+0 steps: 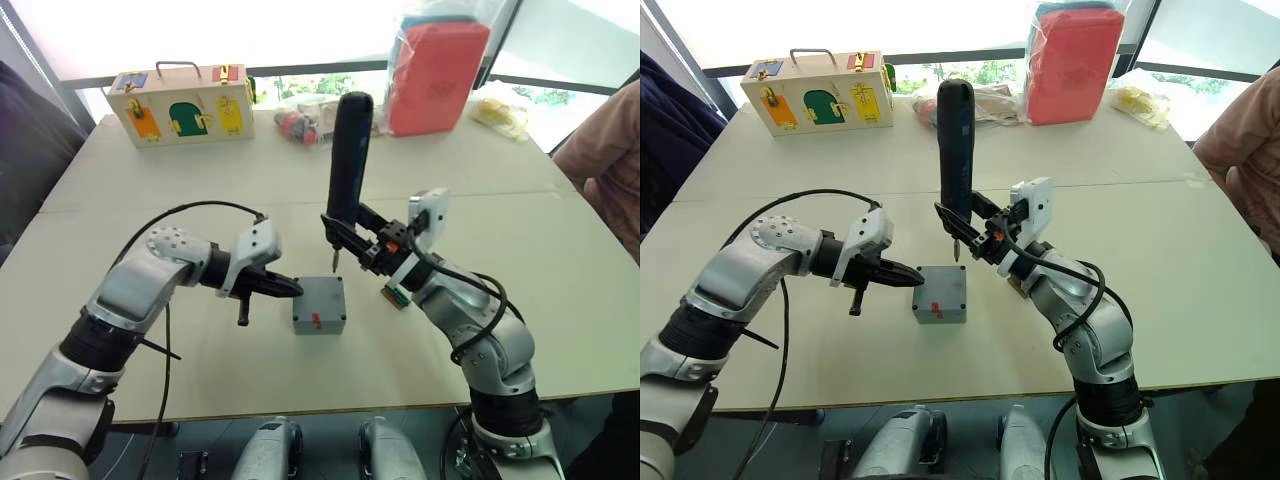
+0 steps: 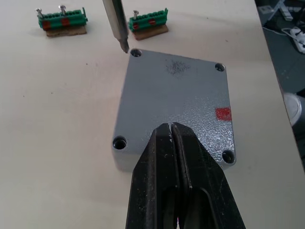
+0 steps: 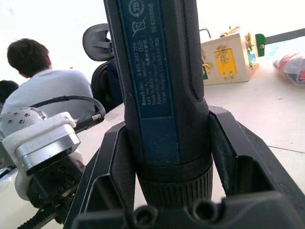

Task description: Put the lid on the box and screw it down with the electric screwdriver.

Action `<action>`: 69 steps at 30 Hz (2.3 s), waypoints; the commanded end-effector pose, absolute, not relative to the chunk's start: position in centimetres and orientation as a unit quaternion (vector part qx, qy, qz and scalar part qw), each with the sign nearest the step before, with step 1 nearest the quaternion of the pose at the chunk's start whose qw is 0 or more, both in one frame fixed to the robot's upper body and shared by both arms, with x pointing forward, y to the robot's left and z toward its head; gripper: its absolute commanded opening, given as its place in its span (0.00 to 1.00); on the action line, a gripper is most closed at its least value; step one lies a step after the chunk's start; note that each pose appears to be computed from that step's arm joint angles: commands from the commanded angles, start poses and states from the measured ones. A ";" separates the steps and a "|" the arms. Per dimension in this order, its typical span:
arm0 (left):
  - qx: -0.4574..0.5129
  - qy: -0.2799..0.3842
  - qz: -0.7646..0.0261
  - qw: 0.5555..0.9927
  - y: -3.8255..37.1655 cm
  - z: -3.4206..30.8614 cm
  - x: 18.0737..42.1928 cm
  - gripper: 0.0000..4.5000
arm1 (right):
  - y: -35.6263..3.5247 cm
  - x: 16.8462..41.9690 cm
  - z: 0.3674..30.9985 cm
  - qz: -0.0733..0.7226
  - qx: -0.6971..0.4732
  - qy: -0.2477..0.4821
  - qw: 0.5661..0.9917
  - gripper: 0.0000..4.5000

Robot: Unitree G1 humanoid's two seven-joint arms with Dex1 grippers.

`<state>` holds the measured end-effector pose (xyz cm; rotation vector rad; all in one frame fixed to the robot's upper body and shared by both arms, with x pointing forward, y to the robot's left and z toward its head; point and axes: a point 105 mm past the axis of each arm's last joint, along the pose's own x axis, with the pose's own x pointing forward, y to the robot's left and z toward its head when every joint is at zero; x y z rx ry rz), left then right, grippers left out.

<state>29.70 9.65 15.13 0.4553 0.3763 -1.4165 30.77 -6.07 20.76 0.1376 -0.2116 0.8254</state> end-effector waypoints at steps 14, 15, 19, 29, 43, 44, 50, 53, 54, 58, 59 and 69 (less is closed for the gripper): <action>0.225 0.159 -0.651 0.707 8.5 14.6 30.0 0.00 | -6.5 29.0 23.7 0.406 0.075 -0.160 0.897 0.39; 0.225 0.159 -0.652 0.707 8.5 14.5 30.0 0.00 | -6.5 28.9 23.9 0.405 0.078 -0.163 0.896 0.39; 0.227 0.157 -0.652 0.706 8.4 14.4 30.0 0.00 | -6.5 28.8 24.1 0.403 0.089 -0.163 0.896 0.39; 0.232 0.153 -0.652 0.705 8.4 14.7 30.1 0.00 | -6.6 29.0 22.6 0.398 0.078 -0.144 0.902 0.39; 0.230 0.155 -0.652 0.706 8.4 14.8 30.2 0.00 | -6.2 29.8 20.7 0.382 0.084 -0.139 0.910 0.39; 0.230 0.154 -0.652 0.706 8.3 14.8 30.1 0.00 | -6.2 29.9 20.8 0.380 0.085 -0.143 0.910 0.39; 0.230 0.152 -0.652 0.706 8.2 14.9 30.2 0.00 | -6.4 30.3 20.8 0.375 0.078 -0.144 0.913 0.39; 0.230 0.152 -0.652 0.706 8.1 15.0 30.1 0.00 | -6.5 30.4 20.4 0.374 0.069 -0.139 0.914 0.39; 0.230 0.152 -0.652 0.706 8.1 15.0 30.1 0.00 | -6.5 30.4 20.2 0.376 0.064 -0.135 0.914 0.39; 0.230 0.154 -0.652 0.706 8.2 15.0 30.0 0.00 | -5.9 30.0 18.3 0.398 0.045 -0.100 0.911 0.39; 0.232 0.155 -0.652 0.705 8.3 14.9 30.0 0.00 | -5.8 29.9 17.7 0.401 0.044 -0.090 0.910 0.39; 0.233 0.159 -0.652 0.704 8.3 14.7 29.9 0.00 | -6.1 29.9 14.9 0.390 0.028 -0.042 0.919 0.39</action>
